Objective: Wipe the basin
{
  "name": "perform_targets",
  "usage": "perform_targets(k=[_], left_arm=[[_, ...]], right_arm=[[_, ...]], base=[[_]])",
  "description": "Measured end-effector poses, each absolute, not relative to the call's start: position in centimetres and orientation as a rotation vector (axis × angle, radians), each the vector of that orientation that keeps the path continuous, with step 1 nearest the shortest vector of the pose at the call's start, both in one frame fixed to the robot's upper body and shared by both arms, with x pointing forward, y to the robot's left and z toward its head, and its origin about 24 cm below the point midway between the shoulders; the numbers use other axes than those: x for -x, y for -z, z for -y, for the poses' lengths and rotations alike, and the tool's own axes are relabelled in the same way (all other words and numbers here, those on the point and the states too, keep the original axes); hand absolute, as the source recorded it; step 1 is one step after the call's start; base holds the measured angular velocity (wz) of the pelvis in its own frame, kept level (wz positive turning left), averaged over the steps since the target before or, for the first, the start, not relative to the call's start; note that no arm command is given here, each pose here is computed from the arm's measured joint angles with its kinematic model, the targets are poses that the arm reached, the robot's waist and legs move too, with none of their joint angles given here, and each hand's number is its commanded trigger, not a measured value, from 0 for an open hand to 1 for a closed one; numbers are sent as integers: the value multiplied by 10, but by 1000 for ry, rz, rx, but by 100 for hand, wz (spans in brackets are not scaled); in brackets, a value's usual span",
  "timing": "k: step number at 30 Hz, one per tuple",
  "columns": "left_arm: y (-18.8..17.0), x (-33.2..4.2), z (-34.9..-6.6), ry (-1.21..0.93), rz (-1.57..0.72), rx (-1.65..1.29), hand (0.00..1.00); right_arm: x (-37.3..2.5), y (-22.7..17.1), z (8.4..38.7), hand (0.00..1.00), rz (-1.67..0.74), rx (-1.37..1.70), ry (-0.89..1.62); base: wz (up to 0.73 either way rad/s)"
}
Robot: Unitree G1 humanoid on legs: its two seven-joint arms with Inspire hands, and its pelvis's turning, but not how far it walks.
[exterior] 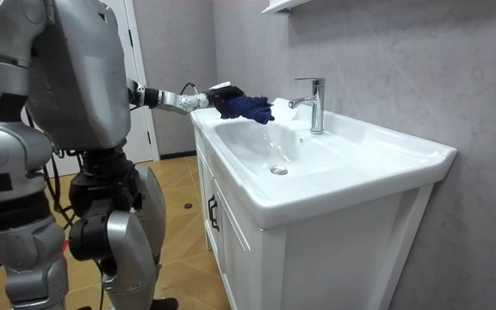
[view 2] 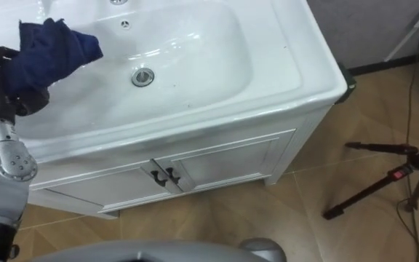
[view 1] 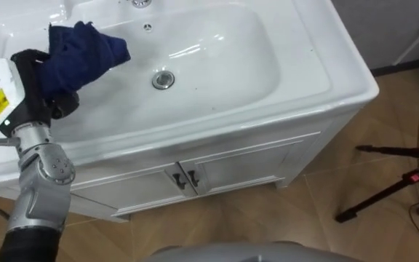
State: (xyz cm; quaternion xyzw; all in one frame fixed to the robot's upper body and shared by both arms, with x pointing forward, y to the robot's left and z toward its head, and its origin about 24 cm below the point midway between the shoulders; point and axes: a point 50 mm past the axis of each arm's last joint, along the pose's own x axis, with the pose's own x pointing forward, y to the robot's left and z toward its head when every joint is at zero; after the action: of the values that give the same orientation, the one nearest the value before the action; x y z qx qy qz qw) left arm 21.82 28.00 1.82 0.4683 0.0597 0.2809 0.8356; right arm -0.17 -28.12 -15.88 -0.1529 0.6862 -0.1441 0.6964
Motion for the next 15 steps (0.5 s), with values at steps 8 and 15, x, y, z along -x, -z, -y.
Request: perform_targets(k=[8, 15], left_arm=[[-19, -217, -281, -624, -125, -952, 100], [-36, -219, -285, -676, -59, -946, 100]], right_arm=[[0, 160, 278, 0, -1539, 328, 304], [0, 160, 278, 0, -1540, 329, 291]], base=[[-2], [-4]])
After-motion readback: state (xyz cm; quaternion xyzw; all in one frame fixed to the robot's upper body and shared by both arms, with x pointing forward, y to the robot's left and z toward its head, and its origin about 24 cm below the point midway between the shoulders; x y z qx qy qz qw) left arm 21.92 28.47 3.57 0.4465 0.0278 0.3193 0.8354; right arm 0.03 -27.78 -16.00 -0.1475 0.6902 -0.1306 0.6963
